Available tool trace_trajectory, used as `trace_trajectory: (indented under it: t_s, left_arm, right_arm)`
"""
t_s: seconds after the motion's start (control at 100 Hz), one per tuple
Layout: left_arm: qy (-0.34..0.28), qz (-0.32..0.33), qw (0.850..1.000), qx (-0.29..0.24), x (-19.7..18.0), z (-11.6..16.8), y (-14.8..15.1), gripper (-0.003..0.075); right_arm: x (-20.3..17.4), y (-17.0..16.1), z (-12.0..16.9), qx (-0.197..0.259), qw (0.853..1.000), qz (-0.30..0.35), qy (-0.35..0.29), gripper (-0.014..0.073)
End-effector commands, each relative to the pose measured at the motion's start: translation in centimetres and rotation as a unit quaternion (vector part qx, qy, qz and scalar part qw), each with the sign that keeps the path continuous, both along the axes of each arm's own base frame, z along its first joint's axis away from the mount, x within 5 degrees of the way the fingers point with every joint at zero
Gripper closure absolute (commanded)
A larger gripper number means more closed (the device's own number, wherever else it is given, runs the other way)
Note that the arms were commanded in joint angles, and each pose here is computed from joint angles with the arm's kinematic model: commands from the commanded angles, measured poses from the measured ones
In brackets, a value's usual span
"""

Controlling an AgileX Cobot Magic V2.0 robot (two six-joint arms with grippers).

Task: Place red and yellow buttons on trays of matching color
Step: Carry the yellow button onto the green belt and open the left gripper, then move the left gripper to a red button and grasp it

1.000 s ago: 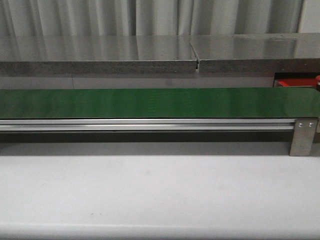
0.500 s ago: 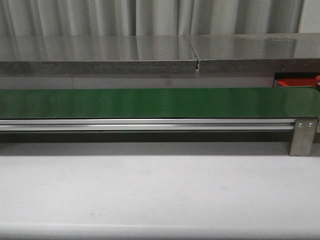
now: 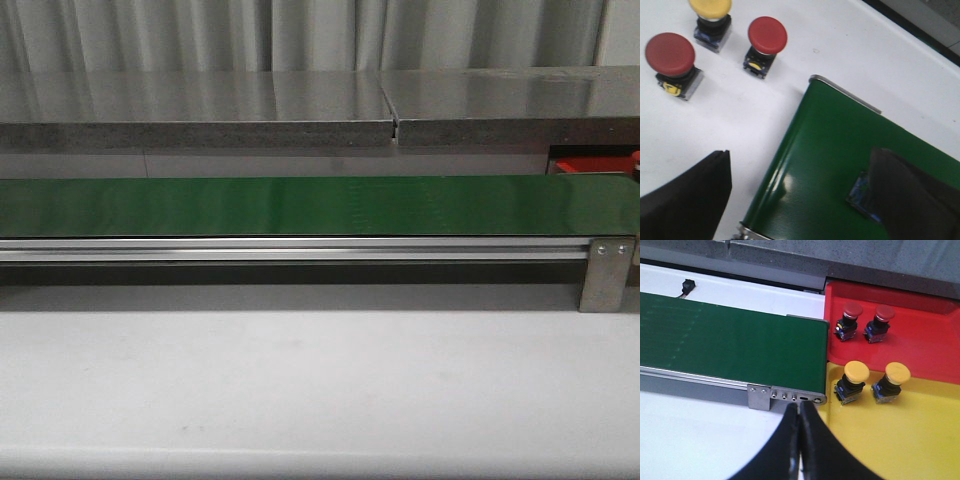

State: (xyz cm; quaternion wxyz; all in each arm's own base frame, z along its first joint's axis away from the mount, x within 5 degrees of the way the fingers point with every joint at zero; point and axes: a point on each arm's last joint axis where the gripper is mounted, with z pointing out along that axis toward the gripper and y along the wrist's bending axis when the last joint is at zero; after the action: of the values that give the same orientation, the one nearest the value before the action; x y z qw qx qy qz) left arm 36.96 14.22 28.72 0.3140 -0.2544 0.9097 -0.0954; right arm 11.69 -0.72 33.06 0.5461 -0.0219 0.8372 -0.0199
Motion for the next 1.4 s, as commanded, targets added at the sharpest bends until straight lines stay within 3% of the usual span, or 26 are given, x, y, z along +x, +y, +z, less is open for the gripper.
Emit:
trace_trajectory:
  t_s: [0.0,0.36,0.95,1.39]
  left_arm:
    - [-0.05,0.006,0.998,0.047,-0.6,3.2,0.3,0.0168]
    - [-0.036,0.008,0.992,0.124,-0.7,3.1,1.5,0.0168]
    - [-0.003,0.047,0.993,0.106,1.2,-2.4,5.5,0.0168]
    - [-0.006,0.05,0.993,0.103,4.3,-4.5,7.3,0.0168]
  right_arm:
    - [0.1,-0.1,1.4,-0.004,0.999,-0.007,-0.045,0.0713]
    - [0.1,-0.1,1.4,-0.004,0.999,-0.007,-0.045,0.0713]
    - [0.1,-0.1,1.4,-0.004,0.999,-0.007,-0.046,0.0713]
    - [0.1,-0.1,1.4,-0.004,0.999,-0.007,-0.046,0.0713]
